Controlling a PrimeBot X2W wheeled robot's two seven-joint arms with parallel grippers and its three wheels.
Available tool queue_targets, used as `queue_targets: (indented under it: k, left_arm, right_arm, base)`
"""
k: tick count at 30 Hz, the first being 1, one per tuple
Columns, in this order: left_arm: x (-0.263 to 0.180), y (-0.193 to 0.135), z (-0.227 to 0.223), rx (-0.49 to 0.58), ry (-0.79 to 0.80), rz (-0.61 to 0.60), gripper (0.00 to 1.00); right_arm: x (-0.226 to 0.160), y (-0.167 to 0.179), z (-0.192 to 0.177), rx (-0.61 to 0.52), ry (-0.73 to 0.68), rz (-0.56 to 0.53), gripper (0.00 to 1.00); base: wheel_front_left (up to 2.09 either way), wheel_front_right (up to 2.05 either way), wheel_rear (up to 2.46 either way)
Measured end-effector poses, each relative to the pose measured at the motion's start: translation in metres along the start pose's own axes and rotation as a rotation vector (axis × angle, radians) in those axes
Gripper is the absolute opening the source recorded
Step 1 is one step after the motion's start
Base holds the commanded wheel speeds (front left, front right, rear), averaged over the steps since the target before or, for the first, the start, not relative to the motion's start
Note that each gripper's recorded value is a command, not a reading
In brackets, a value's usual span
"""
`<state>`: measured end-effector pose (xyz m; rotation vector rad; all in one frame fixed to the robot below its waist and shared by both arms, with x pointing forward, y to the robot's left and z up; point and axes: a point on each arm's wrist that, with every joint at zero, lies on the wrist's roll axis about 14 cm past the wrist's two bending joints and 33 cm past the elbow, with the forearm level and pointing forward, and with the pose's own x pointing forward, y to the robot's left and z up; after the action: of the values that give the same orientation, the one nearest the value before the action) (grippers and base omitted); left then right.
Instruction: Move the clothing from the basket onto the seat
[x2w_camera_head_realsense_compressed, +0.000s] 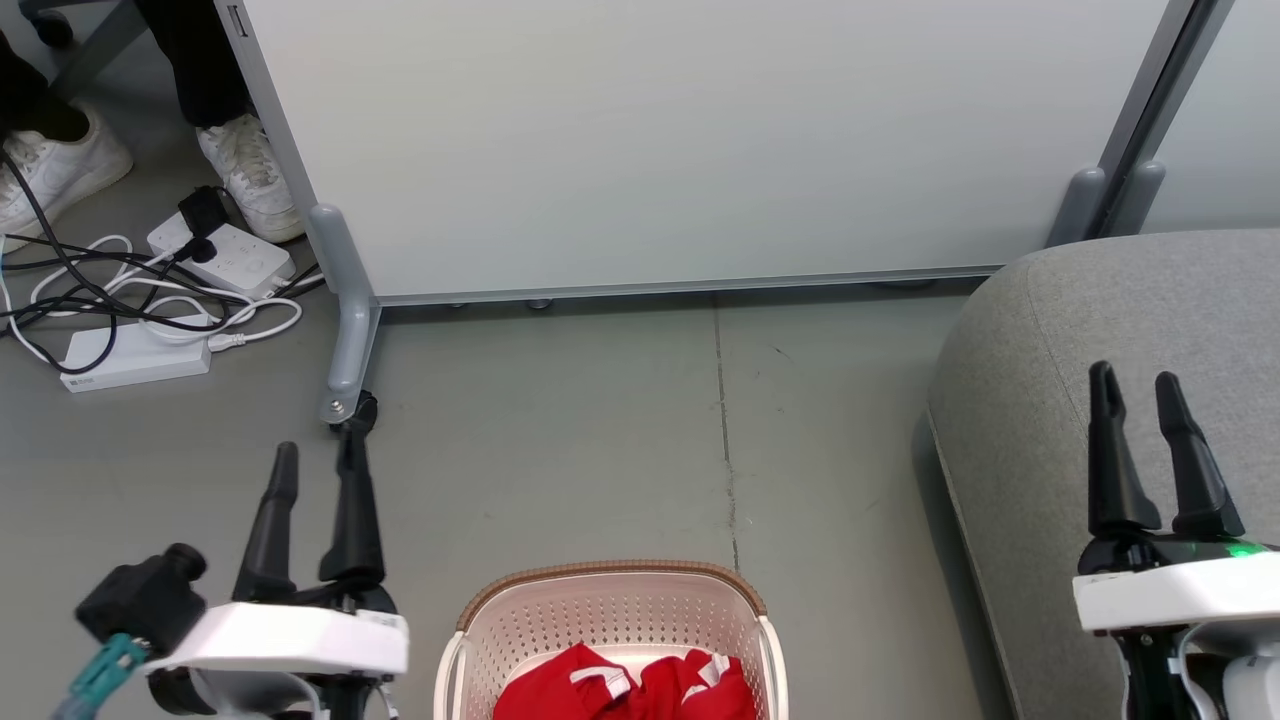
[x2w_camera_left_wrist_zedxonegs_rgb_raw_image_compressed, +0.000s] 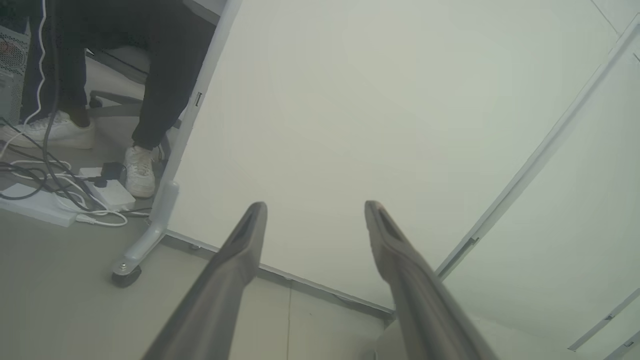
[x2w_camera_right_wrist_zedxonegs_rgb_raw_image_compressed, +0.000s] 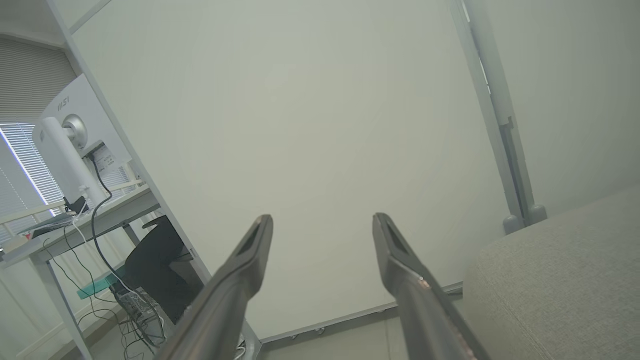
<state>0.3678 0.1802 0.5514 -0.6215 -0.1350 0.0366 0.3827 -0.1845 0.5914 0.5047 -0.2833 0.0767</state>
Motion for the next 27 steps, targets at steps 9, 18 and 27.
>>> queue_targets:
  k: [9, 18, 27]
  left_arm:
    - [-0.007, -0.018, -0.024, 0.209, 0.045, -0.038, 1.0]
    - [-0.014, -0.02, -0.038, 0.378, 0.063, -0.048, 1.0]
    - [-0.019, -0.02, -0.05, 0.436, 0.081, -0.05, 1.0]
  right_arm:
    - [-0.005, 0.011, -0.023, -0.175, 0.076, 0.065, 1.0]
    - [-0.011, 0.014, -0.042, -0.243, 0.125, 0.088, 1.0]
    - [-0.022, -0.002, -0.059, -0.297, 0.183, 0.052, 1.0]
  base:
    - [0.0, 0.0, 0.0]
    - [0.0, 0.0, 0.0]
    - [0.0, 0.0, 0.0]
